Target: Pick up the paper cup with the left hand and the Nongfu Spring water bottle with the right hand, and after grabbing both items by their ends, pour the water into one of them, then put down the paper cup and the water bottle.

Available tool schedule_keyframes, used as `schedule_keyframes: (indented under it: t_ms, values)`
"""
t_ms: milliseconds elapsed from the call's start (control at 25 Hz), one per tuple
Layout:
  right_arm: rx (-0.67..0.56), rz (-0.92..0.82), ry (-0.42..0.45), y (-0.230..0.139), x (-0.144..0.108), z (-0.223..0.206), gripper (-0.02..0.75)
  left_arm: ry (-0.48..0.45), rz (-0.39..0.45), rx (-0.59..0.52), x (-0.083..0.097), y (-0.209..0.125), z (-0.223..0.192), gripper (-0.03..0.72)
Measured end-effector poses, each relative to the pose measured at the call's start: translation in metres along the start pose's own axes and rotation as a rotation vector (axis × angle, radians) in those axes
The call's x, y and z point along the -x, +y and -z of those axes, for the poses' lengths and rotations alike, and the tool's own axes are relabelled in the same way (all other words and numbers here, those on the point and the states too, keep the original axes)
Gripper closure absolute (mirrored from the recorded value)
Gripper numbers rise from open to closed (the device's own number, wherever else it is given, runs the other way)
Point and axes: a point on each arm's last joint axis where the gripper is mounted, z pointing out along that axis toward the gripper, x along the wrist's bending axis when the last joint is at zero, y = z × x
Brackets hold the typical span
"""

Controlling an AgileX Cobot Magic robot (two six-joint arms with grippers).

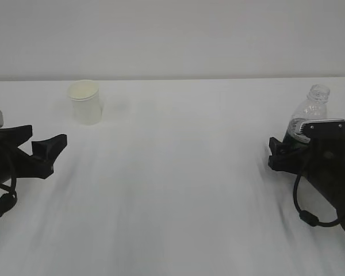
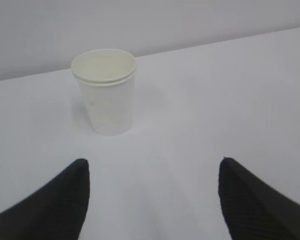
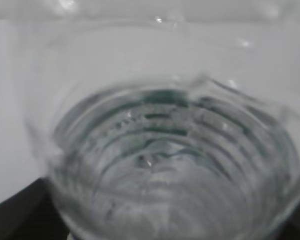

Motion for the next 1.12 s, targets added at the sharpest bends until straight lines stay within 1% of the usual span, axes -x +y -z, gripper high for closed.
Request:
schedule_keyframes:
  t_ms: [200, 600, 880, 1120]
  values:
    - [-0.001, -0.005, -0.01, -0.001, 0.001, -0.002, 0.104, 0.001, 0.0, -0.014, 0.0, -0.001, 0.0, 0.105]
    - [0.001, -0.007, -0.016, -0.001, 0.001, -0.002, 0.191, 0.001, 0.0, -0.019, 0.0, -0.002, 0.0, 0.105]
    - [0.0, -0.007, -0.016, 0.0, 0.001, -0.002, 0.206, 0.001, 0.0, -0.019, 0.0, -0.002, 0.0, 0.105]
    - [-0.005, -0.007, -0.015, 0.008, 0.002, -0.001, 0.225, 0.001, 0.0, -0.019, 0.0, -0.002, 0.0, 0.105]
